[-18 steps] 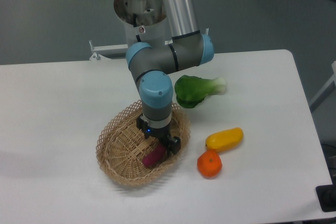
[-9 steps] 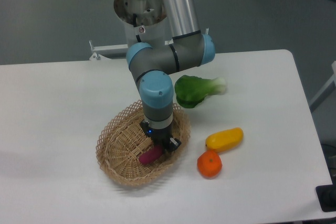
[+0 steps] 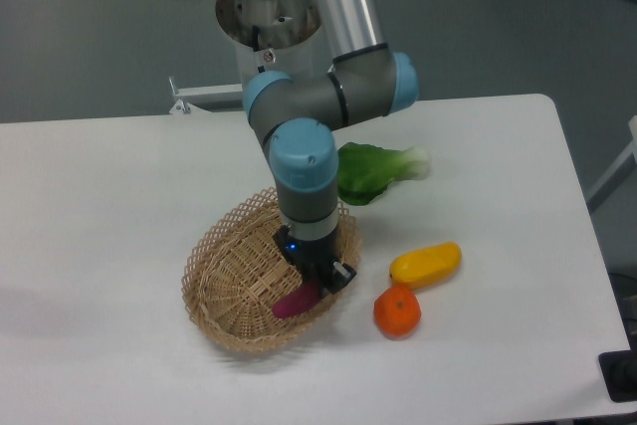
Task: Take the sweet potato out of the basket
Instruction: 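Lift the sweet potato out of the basket past the yellow fruit, then raise the held sweet potato higher above the table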
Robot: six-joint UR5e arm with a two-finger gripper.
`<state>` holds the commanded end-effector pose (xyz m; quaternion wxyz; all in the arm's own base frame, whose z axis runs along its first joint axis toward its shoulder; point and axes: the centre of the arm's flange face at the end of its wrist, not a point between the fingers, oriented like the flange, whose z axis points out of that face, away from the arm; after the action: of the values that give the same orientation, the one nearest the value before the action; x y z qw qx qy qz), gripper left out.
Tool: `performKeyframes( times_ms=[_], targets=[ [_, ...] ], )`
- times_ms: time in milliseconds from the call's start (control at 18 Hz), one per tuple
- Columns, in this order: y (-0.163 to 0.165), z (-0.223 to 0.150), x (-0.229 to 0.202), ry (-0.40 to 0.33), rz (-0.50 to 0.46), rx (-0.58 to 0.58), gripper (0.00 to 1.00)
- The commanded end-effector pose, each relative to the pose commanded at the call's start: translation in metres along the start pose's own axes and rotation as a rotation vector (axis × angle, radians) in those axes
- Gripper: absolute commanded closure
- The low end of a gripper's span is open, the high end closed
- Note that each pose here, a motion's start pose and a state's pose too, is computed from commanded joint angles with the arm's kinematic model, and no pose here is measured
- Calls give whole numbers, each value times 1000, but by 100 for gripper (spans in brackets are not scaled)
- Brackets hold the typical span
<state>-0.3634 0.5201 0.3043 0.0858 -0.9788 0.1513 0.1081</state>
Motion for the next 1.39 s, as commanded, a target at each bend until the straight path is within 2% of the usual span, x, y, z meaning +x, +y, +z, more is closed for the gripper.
performKeyframes(
  times_ms=[556, 722, 944, 1389],
  targets=[
    [150, -83, -95, 43, 92, -3, 76],
    [187, -88, -108, 48, 120, -15, 76],
    [203, -92, -113, 40, 118, -22, 76],
    [208, -95, -115, 35, 112, -27, 76]
  ],
)
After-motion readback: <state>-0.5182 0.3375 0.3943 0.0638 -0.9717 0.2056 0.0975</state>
